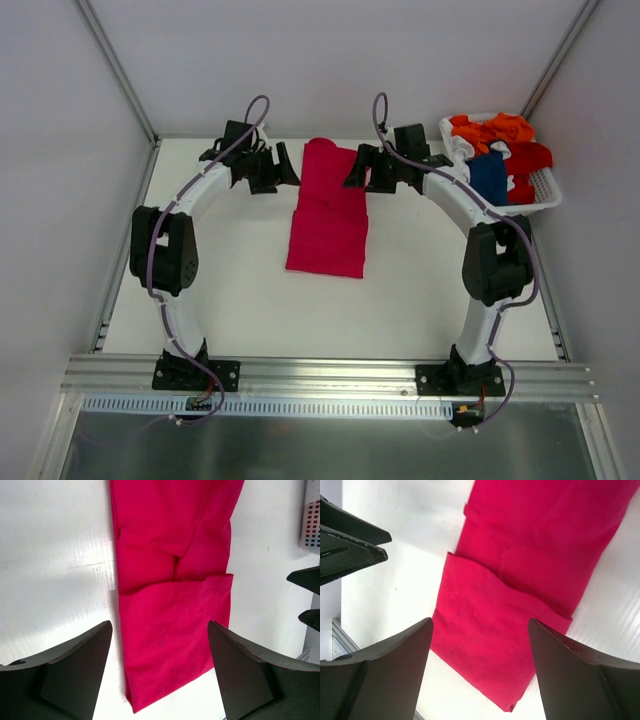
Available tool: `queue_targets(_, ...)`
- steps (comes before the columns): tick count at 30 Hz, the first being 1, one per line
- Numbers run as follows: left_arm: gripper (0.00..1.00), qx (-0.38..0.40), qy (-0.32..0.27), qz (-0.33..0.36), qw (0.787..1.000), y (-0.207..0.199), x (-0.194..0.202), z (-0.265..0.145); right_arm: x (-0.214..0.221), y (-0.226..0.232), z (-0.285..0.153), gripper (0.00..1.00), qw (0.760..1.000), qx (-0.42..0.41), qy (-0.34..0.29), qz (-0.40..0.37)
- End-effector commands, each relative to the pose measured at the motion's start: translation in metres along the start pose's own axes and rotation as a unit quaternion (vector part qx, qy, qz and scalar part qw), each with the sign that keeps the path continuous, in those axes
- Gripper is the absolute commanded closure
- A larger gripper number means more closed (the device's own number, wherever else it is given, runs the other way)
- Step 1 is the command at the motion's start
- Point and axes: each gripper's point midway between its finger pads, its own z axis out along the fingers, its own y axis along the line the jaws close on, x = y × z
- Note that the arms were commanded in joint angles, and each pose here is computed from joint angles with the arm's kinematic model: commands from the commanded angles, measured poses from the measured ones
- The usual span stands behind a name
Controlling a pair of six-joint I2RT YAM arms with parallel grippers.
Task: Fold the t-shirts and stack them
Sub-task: Fold the tshirt
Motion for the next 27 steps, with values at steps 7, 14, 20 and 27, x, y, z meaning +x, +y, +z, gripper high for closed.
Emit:
queue_targets(7,0.13,0.016,0.045,-0.016,0.999,-0.006,0.086,-0.067,0.082,-0.002,-0.057,0.12,0.997,0.049,0.044,0.041)
queue_targets(14,0.18,0.013,0.095,-0.048,0.994,0.005,0.154,-0.067,0.168,-0.011,-0.048,0.24,0.988,0.067,0.083,0.107)
queue_targets(20,0.27,0.027,0.116,-0.065,0.991,0.013,0.172,-0.048,0.189,-0.021,-0.026,0.28,0.985,0.083,0.113,0.102)
queue_targets(27,0.32,0.026,0.138,-0.078,0.987,0.026,0.187,-0.03,0.198,-0.029,-0.01,0.36,0.982,0.089,0.131,0.104)
